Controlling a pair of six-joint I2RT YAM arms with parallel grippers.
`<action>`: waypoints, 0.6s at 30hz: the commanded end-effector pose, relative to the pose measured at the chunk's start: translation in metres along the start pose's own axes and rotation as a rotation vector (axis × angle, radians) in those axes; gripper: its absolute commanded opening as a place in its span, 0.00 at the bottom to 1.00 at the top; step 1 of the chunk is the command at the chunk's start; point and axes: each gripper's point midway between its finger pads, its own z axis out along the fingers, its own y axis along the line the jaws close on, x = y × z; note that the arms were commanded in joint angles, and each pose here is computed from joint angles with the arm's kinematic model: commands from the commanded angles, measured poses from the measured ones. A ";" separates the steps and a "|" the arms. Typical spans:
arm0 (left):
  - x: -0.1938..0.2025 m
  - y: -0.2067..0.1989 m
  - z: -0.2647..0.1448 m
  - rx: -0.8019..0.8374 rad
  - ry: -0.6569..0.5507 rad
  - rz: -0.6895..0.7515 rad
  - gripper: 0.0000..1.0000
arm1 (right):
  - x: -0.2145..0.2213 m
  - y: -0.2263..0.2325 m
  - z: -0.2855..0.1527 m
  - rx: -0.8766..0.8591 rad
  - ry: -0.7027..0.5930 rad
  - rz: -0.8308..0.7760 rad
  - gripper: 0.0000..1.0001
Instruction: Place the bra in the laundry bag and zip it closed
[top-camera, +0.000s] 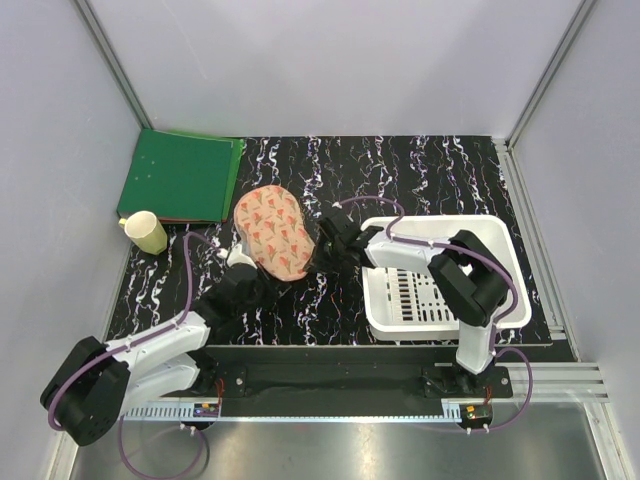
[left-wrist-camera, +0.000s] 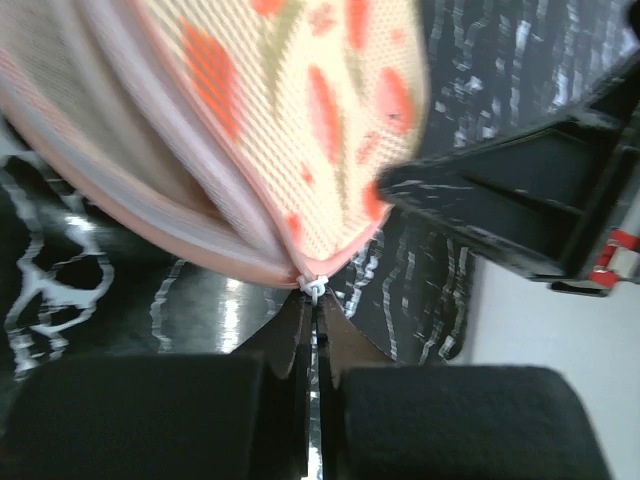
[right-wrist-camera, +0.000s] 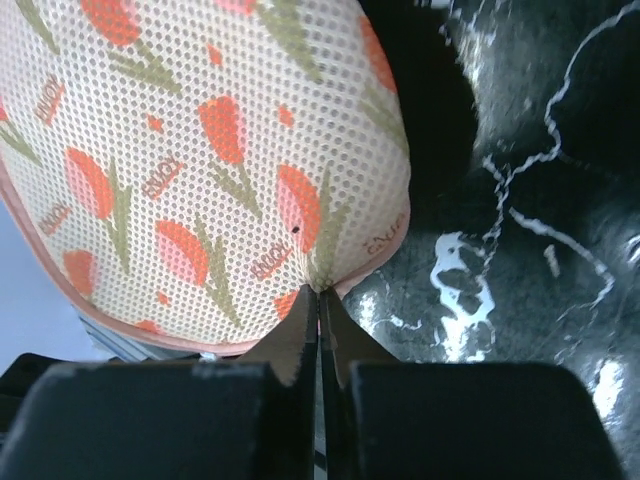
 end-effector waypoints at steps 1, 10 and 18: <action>-0.028 0.015 -0.004 -0.113 -0.095 0.000 0.00 | -0.042 0.002 -0.002 -0.016 -0.087 -0.064 0.00; -0.047 0.026 -0.015 -0.116 -0.115 0.004 0.00 | -0.084 -0.003 -0.006 0.064 -0.119 -0.352 0.00; -0.039 -0.012 -0.012 0.024 -0.066 -0.026 0.00 | -0.077 0.017 -0.027 0.061 -0.076 -0.299 0.55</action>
